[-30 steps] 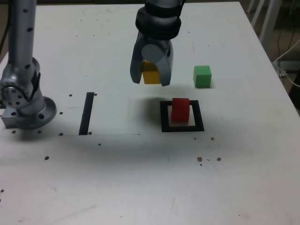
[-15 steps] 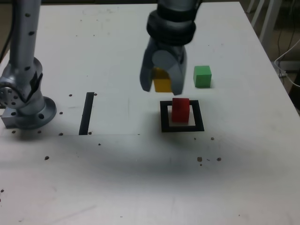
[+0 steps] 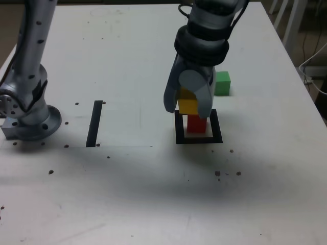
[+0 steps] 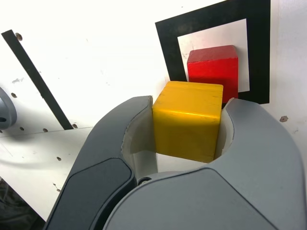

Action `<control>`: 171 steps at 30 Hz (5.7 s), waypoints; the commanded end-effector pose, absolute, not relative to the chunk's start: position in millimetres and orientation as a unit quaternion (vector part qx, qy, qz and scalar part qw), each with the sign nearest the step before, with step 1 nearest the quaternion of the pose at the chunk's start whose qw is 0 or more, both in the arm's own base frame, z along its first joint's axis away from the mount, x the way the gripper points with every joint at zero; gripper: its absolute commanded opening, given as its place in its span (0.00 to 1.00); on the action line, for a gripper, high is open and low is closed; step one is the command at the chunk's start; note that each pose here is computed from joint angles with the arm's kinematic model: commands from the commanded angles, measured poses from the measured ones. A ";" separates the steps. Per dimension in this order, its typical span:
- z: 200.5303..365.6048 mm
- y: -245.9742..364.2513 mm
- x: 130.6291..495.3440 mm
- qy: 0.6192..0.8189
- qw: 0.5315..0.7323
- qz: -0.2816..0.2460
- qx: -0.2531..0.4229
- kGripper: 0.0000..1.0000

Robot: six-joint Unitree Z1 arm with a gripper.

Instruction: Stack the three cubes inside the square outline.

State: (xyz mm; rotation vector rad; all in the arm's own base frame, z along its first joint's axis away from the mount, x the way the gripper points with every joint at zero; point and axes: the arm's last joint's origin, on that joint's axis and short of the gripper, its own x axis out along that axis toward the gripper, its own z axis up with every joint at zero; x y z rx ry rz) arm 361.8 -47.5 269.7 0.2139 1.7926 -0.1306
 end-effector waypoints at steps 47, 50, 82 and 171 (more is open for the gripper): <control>250.5 -40.3 376.7 0.777 0.620 -0.052 0.094 0.91; 250.2 -39.8 376.2 0.778 0.619 -0.052 0.094 0.92; 283.4 12.7 370.1 0.755 0.649 0.005 0.098 0.99; 239.9 107.7 421.3 0.797 0.600 -0.034 0.057 0.29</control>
